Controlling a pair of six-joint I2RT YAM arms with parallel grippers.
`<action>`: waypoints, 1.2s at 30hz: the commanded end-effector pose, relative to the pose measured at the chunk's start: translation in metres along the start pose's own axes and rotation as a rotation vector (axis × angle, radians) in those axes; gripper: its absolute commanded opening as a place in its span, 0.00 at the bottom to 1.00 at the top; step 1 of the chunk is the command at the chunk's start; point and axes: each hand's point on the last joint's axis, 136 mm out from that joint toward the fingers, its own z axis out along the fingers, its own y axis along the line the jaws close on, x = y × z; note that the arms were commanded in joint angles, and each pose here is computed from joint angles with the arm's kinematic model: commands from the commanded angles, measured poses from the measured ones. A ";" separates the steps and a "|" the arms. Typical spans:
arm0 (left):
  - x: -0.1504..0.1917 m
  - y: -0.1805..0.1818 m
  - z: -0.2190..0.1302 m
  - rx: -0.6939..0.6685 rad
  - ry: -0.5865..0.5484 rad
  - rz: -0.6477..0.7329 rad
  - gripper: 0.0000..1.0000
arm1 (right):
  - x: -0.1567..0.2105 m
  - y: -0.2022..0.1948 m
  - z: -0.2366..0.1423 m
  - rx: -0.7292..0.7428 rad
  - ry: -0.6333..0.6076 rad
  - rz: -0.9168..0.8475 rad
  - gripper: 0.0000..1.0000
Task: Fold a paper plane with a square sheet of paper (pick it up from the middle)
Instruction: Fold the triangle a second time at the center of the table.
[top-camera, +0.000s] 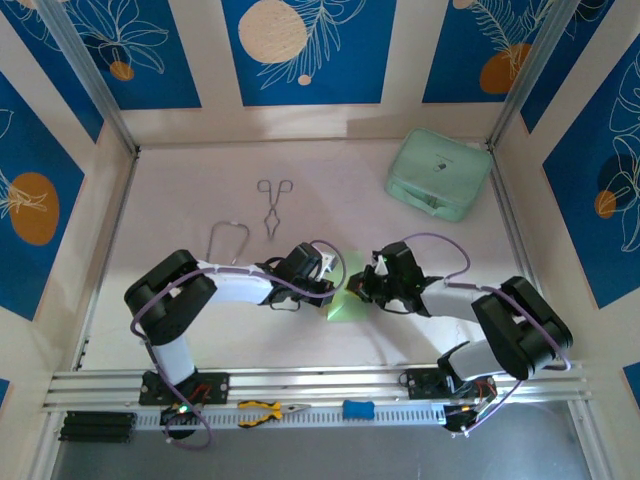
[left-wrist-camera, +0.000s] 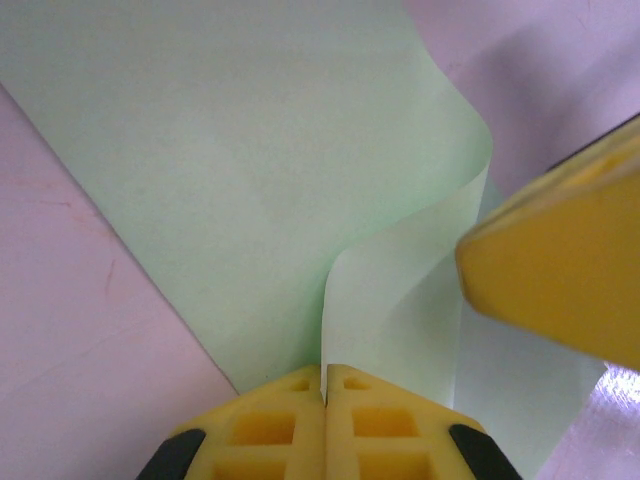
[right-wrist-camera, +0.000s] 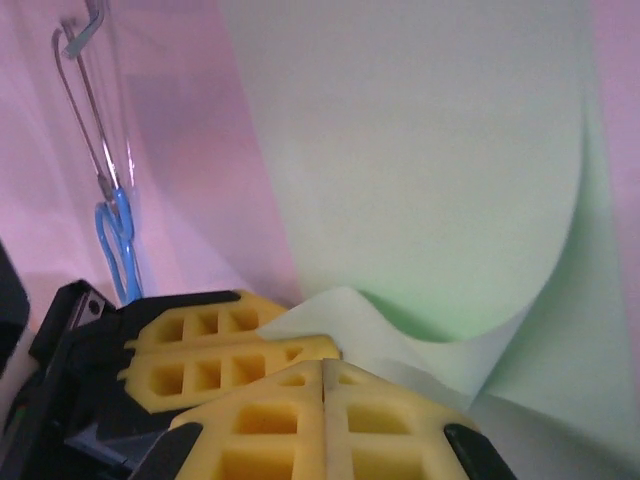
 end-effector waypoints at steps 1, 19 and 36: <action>0.018 0.016 0.004 -0.048 0.073 -0.018 0.00 | 0.001 -0.024 0.003 0.102 0.006 0.023 0.00; 0.018 0.015 0.003 -0.052 0.081 -0.014 0.00 | -0.017 -0.005 -0.011 0.046 -0.017 0.015 0.00; 0.019 0.015 0.002 -0.052 0.085 -0.009 0.00 | -0.028 -0.063 -0.016 0.231 -0.103 0.120 0.00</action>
